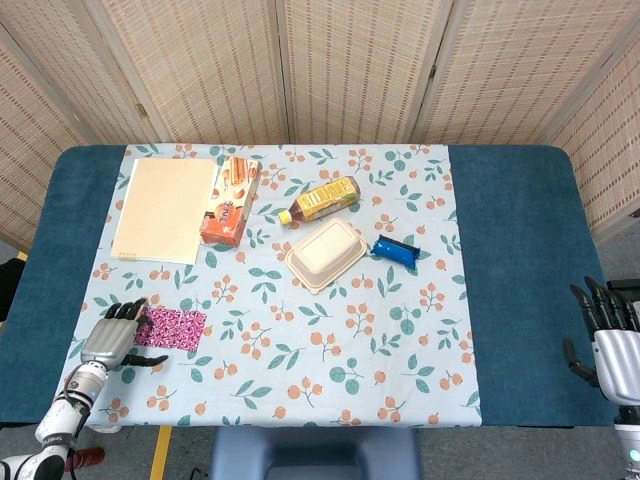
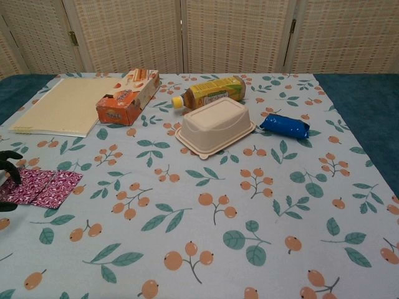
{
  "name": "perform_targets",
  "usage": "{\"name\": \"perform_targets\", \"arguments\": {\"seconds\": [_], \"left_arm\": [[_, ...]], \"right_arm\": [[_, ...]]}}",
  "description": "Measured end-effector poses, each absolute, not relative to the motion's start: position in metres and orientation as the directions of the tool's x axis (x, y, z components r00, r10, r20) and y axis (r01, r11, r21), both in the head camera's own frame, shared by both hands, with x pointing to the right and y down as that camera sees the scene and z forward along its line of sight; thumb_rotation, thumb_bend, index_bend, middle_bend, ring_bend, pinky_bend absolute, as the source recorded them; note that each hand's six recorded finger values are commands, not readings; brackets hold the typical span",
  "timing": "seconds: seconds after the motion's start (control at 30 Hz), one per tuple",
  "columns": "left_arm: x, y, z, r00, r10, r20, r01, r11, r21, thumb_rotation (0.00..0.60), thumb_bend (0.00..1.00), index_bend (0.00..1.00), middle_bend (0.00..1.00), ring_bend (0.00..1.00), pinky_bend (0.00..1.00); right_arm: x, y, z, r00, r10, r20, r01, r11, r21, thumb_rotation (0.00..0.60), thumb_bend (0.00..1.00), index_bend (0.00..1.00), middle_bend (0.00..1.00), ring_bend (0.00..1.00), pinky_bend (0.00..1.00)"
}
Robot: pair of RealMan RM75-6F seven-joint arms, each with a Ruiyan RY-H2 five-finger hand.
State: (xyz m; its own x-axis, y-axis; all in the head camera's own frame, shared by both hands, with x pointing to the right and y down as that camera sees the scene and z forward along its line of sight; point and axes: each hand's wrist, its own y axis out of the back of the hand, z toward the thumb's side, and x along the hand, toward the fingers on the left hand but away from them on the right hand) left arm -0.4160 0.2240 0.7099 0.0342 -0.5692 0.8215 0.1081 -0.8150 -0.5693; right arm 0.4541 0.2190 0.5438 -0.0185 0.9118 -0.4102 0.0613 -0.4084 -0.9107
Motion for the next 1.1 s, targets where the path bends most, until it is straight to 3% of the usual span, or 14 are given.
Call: {"name": "perform_targets", "arguments": {"seconds": [0.23,0.67,1.1], "left_arm": [[-0.422,0.222,0.703,0.019,-0.587,0.809,0.092,-0.805,-0.586,0.262,0.09,0.3,0.0,0.0,0.0],[-0.387,0.227,0.701,0.112,-0.581,0.806,0.131,-0.795,-0.592,0.264,0.09,0.3,0.0,0.0,0.0],[-0.401,0.229,0.709,0.056,-0.564,0.824,0.124,-0.815,-0.566,0.266,0.09,0.29,0.0,0.0,0.0]], "right_arm": [[0.453,0.22,0.544,-0.016,0.912,-0.41,0.061,-0.408,-0.911,0.6,0.5,0.0,0.0,0.0,0.0],[0.457,0.221,0.544,-0.026,0.911,-0.413,0.064,-0.41,-0.91,0.6,0.5,0.0,0.0,0.0,0.0],[0.455,0.221,0.545,-0.024,0.91,-0.415,0.063,-0.413,-0.909,0.6,0.5,0.0,0.0,0.0,0.0]]}}
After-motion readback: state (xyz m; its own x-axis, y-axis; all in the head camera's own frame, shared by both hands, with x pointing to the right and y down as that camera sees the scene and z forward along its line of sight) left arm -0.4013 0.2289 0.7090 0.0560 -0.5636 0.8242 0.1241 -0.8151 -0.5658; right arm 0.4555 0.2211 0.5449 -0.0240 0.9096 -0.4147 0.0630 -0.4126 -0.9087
